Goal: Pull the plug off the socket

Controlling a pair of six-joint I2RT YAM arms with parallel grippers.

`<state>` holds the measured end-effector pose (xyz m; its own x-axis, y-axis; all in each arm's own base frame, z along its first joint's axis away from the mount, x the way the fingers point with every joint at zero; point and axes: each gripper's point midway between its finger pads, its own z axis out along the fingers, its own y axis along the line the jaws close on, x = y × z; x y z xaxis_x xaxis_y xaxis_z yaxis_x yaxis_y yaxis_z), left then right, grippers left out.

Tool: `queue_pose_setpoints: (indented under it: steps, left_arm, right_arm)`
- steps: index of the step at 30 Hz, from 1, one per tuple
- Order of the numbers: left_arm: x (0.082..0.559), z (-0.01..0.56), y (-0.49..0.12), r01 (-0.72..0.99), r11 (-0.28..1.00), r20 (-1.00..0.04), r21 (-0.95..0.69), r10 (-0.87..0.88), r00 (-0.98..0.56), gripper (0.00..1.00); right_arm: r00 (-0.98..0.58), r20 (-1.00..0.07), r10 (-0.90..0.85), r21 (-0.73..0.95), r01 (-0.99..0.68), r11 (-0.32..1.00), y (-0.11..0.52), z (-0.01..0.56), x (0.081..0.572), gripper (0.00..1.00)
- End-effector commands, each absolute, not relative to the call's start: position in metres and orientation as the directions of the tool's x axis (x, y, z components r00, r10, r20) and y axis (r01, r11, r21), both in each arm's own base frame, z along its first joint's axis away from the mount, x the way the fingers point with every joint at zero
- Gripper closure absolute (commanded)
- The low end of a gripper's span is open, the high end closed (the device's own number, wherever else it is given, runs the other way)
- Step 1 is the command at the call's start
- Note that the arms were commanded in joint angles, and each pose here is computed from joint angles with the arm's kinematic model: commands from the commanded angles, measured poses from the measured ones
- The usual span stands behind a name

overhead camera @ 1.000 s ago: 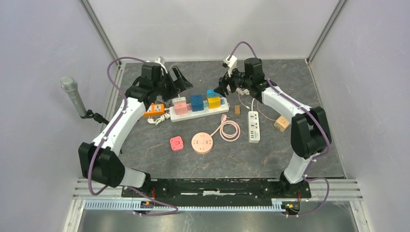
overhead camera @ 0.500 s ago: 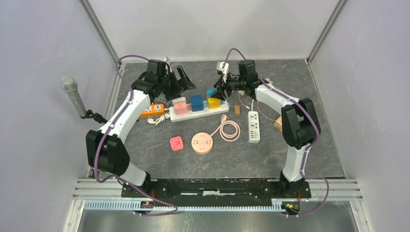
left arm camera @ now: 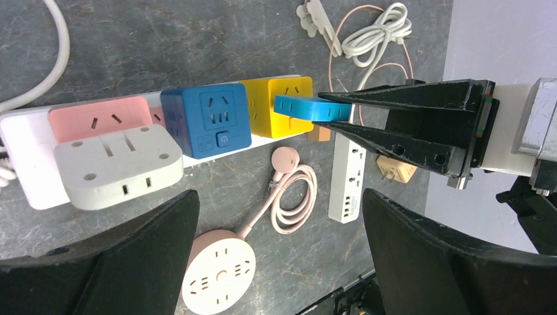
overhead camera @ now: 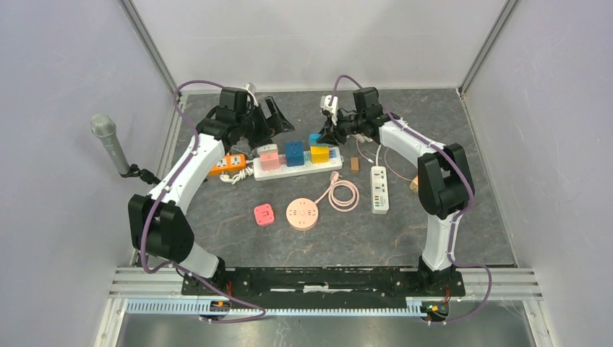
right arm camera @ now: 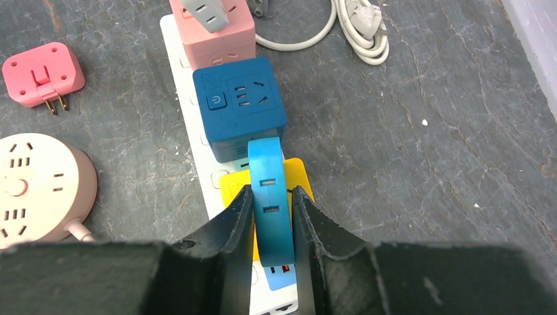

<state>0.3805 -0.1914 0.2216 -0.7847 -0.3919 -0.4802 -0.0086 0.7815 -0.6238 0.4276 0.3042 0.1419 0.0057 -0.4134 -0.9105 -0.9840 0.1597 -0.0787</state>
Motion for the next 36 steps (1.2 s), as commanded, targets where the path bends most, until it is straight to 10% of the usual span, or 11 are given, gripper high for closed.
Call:
queue_pose_setpoints:
  steps: [1,19,29,36]
  left_arm:
    - [0.385,0.230,-0.204,0.071,0.742,-0.501,-0.667,-0.376,-0.779,0.00]
    - [0.362,0.193,-0.236,0.129,0.782,-0.510,-0.609,-0.262,-0.819,0.20]
    - [0.350,0.174,-0.245,0.197,0.816,-0.571,-0.543,-0.186,-0.800,0.34]
    - [0.344,0.161,-0.253,0.210,0.866,-0.598,-0.454,-0.121,-0.792,0.40]
  right_arm:
    - [0.020,-0.914,-0.404,-0.091,-0.983,0.157,0.309,0.156,0.414,0.79]
    - [-0.248,-0.902,-0.352,0.063,-0.886,0.460,0.313,0.148,0.359,0.88]
    - [-0.268,-0.892,-0.365,0.081,-0.888,0.453,0.322,0.144,0.374,0.51]
    - [-0.269,-0.894,-0.359,0.091,-0.893,0.442,0.317,0.146,0.384,0.76]
